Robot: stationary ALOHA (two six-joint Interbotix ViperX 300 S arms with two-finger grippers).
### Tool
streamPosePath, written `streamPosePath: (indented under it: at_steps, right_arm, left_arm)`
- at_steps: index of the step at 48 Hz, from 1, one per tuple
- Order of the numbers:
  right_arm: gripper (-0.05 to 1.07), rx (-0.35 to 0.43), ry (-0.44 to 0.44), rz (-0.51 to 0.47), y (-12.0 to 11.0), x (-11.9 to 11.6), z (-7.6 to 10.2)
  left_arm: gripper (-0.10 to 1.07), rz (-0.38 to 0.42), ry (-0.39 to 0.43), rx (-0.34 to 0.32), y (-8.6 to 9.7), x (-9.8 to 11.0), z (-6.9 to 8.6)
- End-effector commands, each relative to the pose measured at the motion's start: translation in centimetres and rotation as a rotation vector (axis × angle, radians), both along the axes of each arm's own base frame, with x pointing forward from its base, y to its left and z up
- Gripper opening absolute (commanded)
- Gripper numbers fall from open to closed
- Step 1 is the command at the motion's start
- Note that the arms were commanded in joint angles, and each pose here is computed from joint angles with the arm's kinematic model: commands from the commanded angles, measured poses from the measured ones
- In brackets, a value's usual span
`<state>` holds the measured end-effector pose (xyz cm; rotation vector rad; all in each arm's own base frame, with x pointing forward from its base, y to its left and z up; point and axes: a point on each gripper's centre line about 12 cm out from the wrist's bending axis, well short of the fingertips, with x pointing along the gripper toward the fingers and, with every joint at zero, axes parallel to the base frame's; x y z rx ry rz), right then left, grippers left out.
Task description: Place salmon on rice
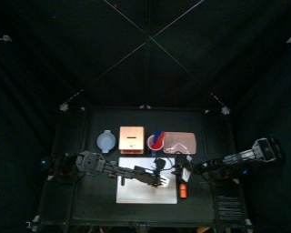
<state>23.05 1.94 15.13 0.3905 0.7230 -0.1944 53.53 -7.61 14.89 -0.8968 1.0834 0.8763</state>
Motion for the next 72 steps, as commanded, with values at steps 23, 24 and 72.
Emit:
streamPosePath:
  at_steps: [23,24,72]
  right_arm:
    - [0.79,0.014,-0.066,0.003,0.0,-0.8,1.3]
    - [0.79,0.013,-0.066,0.002,0.0,-0.8,1.3]
    - [0.79,0.02,-0.051,-0.001,0.0,-1.1,0.8]
  left_arm:
    - [0.66,0.025,-0.056,-0.014,0.6,1.2,1.5]
    - [0.66,0.025,-0.057,-0.014,0.6,1.3,1.5]
    - [0.66,0.046,-0.006,-0.04,0.2,1.5,-1.6]
